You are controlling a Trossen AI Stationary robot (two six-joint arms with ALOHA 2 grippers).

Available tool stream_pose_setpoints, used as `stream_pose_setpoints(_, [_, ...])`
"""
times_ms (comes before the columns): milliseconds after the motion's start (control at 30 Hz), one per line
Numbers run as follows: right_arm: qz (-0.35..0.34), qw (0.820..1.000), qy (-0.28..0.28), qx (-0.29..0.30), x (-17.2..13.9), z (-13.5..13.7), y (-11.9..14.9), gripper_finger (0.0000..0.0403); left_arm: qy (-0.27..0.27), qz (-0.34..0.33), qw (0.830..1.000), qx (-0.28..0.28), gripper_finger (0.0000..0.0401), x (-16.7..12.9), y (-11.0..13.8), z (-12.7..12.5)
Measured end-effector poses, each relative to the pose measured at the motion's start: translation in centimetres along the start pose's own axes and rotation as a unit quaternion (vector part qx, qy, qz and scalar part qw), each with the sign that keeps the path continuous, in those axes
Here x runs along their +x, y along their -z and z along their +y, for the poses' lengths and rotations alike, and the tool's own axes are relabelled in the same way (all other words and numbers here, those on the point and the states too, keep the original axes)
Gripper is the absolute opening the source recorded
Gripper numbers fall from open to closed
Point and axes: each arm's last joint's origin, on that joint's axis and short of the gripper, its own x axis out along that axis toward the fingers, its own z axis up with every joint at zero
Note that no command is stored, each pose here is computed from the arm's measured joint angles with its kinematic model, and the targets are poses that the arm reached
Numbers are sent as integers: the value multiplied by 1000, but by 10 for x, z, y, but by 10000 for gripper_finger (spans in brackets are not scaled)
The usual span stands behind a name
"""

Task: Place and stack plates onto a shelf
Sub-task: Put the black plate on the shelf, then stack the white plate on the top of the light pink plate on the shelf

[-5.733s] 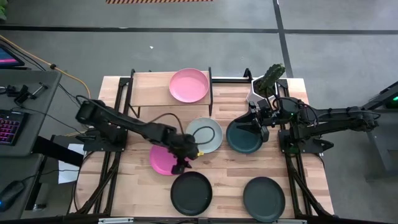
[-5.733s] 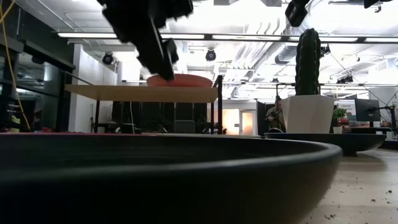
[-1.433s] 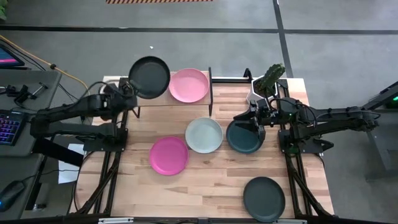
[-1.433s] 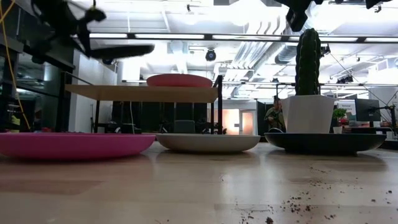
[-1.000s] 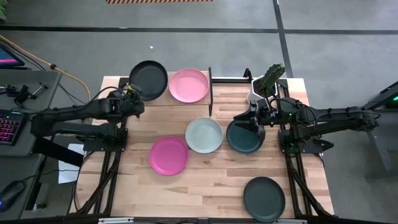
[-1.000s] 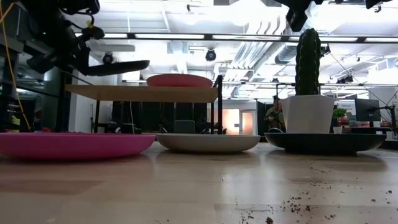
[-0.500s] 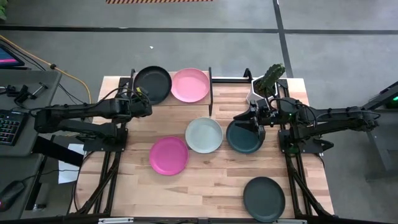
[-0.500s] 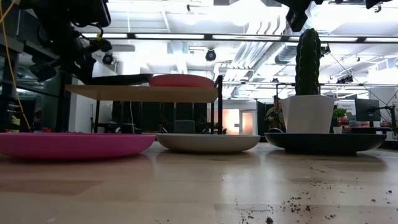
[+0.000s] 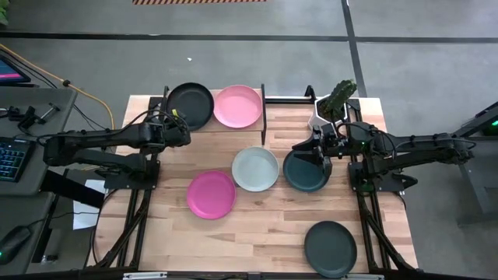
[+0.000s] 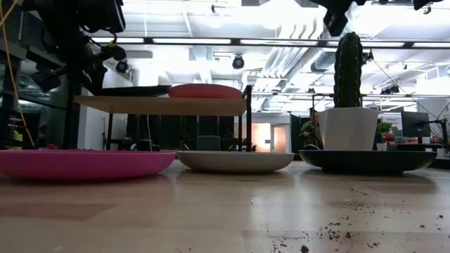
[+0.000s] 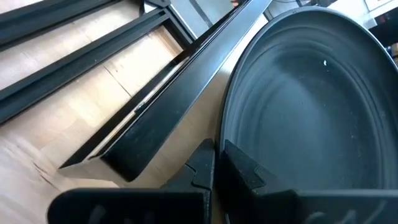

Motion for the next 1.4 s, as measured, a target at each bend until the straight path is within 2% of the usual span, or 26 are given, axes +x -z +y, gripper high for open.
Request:
stream_pose_setpoints(200, [1, 1000, 1, 0, 0, 0, 0, 130, 1, -11, 1000, 8, 15, 0, -1, 1])
stream_pose_setpoints(733, [2, 1000, 1, 0, 0, 0, 0, 130, 17, -15, 1000, 22, 95, -6, -11, 3])
stream_pose_setpoints(867, [2, 1000, 1, 0, 0, 0, 0, 130, 24, -13, 1000, 8, 109, -7, -14, 3])
stream_pose_setpoints(1067, [2, 1000, 1, 1, 0, 0, 0, 130, 38, -7, 999, -13, 119, -11, -18, 3])
stream_pose_setpoints(1400, [2, 1000, 1, 1, 0, 0, 0, 130, 57, -3, 998, 15, 120, -17, -29, 6])
